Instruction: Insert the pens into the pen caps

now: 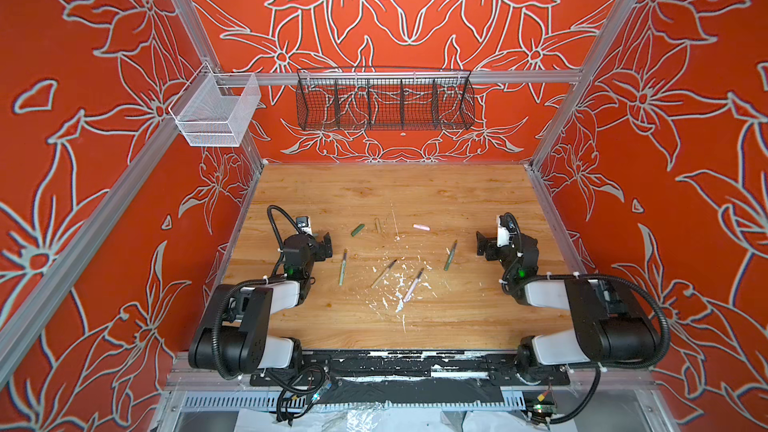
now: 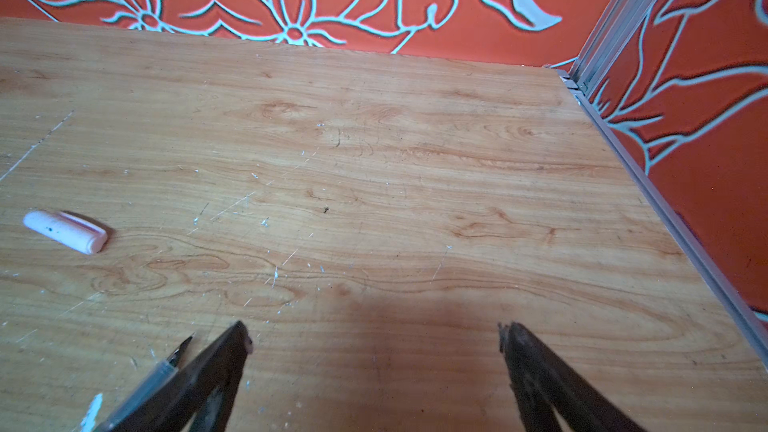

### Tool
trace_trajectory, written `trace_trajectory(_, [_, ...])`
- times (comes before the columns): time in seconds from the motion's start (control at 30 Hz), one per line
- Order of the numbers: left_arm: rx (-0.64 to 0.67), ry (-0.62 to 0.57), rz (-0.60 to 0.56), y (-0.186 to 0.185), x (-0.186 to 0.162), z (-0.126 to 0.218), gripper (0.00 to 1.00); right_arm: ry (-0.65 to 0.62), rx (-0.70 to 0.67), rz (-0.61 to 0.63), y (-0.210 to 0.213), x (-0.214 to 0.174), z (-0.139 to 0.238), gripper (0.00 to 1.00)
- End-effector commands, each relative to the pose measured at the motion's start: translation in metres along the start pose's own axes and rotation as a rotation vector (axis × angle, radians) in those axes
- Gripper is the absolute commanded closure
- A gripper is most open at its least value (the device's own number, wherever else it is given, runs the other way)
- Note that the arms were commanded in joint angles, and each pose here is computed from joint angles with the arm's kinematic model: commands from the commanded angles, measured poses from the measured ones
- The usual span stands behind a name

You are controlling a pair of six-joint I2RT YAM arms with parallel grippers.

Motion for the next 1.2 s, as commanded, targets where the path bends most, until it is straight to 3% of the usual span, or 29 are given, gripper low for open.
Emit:
trace_trajectory(0.0, [-0.003, -0.007, -0.011, 0.001, 0.003, 0.000, 0.04, -0.021, 0.007, 0.017, 0.000, 0.003, 0.002, 0.03])
trace_trajectory(0.57, [0.030, -0.021, 0.003, 0.004, 0.004, 0.001, 0.04, -0.009, 0.006, 0.004, -0.002, 0.003, 0.000, 0.03])
trace_trajectory(0.6, [0.064, -0.049, 0.015, 0.008, 0.009, 0.002, 0.04, -0.012, -0.038, -0.004, -0.006, 0.004, 0.000, 0.03])
trace_trajectory(0.67, [0.112, -0.043, 0.035, 0.009, 0.024, 0.010, 0.04, 0.038, -0.164, -0.057, -0.023, 0.019, 0.002, 0.03])
trace_trajectory(0.8, [0.075, -0.079, 0.038, -0.005, 0.079, 0.033, 0.04, 0.198, -0.222, -0.108, -0.041, 0.062, 0.001, 0.03])
trace_trajectory(0.97, [0.048, -0.115, 0.350, -0.020, 0.163, 0.083, 0.04, 0.387, -0.202, -0.351, -0.050, 0.115, 0.012, 0.03])
trace_trajectory(1.07, [0.011, -0.137, 0.402, -0.027, 0.198, 0.126, 0.04, 0.407, -0.160, -0.501, -0.048, 0.131, 0.012, 0.03])
trace_trajectory(1.1, [-0.008, -0.170, 0.435, -0.027, 0.204, 0.134, 0.04, 0.401, -0.107, -0.519, -0.045, 0.134, 0.010, 0.08])
trace_trajectory(1.17, [-0.097, -0.218, 0.451, -0.032, 0.214, 0.146, 0.04, 0.416, -0.025, -0.540, -0.039, 0.142, 0.009, 0.28])
Point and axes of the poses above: each gripper's point midway between its finger pads, its own z axis back along the fingers, its own y axis along the line the jaws close on, x = y × z, the point moved 7 cm from there along z, back along the fingers, and after that the axes turned 10 degrees about z, right-handed, at the moved point
